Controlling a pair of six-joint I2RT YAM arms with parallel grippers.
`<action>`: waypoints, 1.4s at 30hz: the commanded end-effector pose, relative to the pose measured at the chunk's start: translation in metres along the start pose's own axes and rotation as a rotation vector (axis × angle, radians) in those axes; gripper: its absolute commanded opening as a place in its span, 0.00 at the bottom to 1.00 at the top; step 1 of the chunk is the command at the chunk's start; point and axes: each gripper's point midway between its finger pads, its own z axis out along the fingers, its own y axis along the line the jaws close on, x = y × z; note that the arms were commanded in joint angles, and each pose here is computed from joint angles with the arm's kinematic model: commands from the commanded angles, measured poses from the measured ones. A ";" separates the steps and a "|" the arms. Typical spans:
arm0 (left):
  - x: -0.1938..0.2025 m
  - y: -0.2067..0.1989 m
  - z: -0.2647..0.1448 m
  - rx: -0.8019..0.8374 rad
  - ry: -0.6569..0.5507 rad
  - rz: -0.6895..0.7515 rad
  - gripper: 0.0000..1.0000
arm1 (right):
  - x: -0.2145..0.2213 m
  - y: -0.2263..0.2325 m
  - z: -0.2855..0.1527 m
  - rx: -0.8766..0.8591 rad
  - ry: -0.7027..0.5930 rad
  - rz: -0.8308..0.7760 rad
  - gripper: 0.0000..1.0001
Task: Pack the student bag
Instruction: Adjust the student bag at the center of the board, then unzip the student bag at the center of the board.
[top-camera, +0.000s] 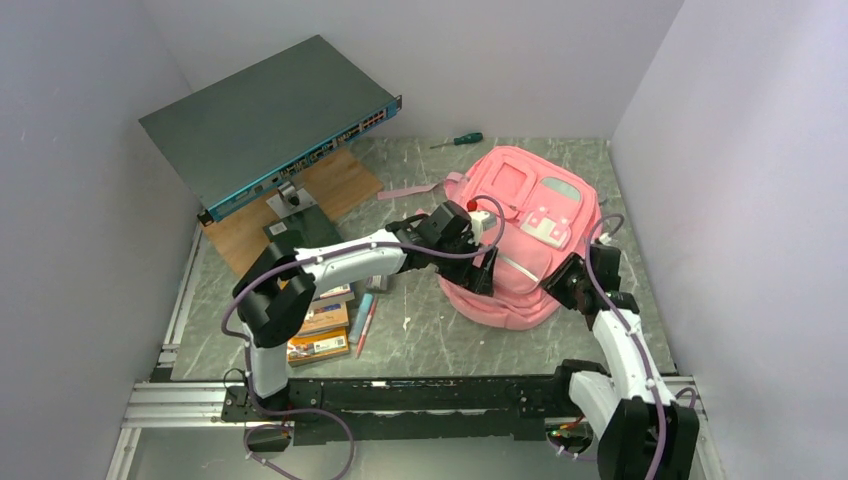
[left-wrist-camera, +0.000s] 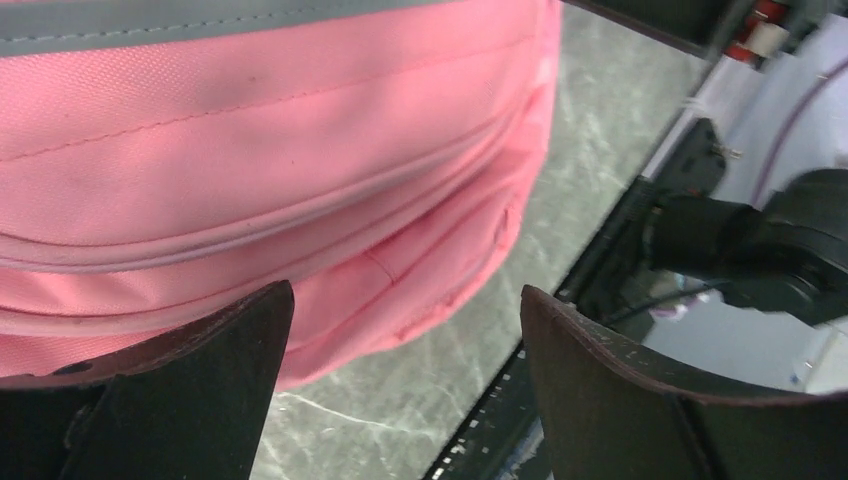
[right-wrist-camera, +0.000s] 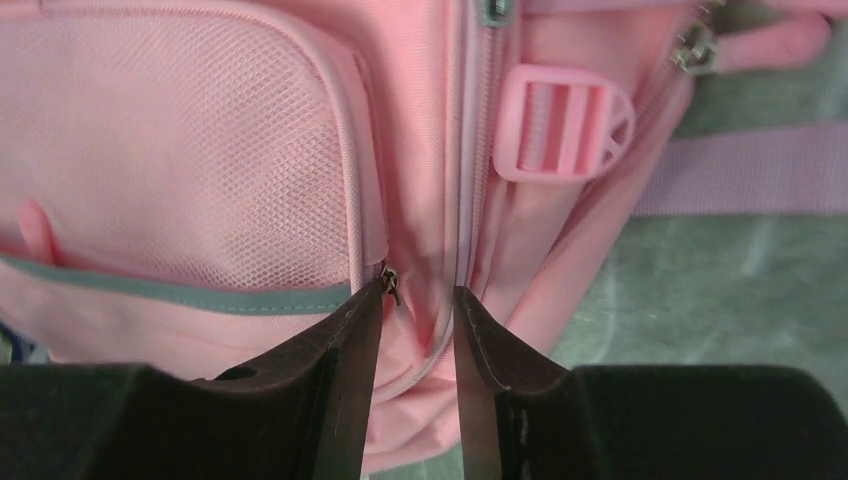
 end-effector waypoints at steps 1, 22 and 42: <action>0.003 0.042 0.003 -0.164 0.000 0.012 0.88 | 0.019 0.050 -0.003 -0.271 0.087 -0.130 0.35; 0.013 0.071 -0.016 -0.109 -0.077 -0.139 0.66 | 0.037 0.066 0.003 -0.100 0.060 -0.339 0.28; 0.024 0.063 -0.003 -0.064 -0.084 -0.177 0.62 | 0.129 0.141 -0.028 -0.321 0.247 -0.510 0.00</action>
